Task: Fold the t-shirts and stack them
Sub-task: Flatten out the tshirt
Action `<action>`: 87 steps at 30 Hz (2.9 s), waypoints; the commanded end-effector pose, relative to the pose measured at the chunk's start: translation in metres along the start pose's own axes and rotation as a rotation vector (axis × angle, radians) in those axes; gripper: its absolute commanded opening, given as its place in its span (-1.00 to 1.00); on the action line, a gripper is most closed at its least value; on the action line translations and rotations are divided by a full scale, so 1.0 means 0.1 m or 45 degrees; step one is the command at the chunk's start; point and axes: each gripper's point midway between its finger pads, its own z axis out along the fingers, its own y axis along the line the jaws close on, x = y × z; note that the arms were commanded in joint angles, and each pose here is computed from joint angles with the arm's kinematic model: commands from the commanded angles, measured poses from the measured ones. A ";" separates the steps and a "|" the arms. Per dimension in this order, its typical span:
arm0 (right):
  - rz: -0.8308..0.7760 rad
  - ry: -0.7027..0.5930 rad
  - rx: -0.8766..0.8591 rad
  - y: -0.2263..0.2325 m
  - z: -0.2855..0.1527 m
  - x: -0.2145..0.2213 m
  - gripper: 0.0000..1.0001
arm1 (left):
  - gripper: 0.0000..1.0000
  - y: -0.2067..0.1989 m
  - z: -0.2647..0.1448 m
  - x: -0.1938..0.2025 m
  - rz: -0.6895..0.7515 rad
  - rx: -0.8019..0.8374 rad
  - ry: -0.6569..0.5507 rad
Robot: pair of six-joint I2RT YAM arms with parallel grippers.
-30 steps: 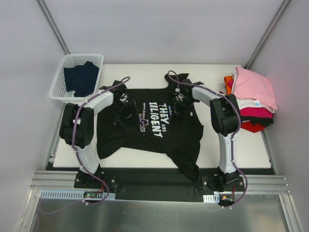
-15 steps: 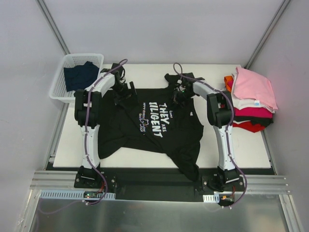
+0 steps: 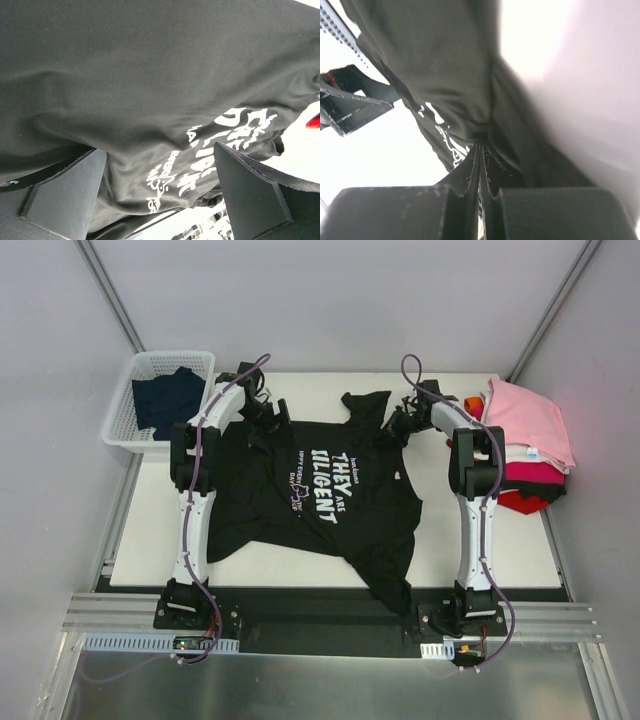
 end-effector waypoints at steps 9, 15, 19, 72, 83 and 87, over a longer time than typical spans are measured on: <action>-0.331 -0.369 0.626 -0.18 -0.64 -0.28 -0.98 | 0.82 -0.24 -0.18 0.01 0.117 0.118 -0.007; -0.294 -0.364 0.997 -0.60 -0.83 -0.29 -0.98 | 0.82 -0.23 -0.17 0.05 0.098 0.114 0.006; -0.281 -0.348 1.103 -0.77 -0.90 -0.22 -0.98 | 0.82 -0.18 -0.20 0.10 0.114 0.088 0.001; -0.319 -0.350 1.238 -0.93 -1.01 -0.38 -0.98 | 0.81 -0.32 -0.02 0.71 0.224 0.004 0.078; -0.372 -0.262 0.864 -0.65 -0.70 -0.37 -0.46 | 0.81 -0.37 -0.06 0.71 0.213 0.020 0.067; -0.406 -0.315 0.738 -0.35 -0.78 -0.33 -0.25 | 0.82 -0.47 -0.21 0.71 0.219 0.045 0.030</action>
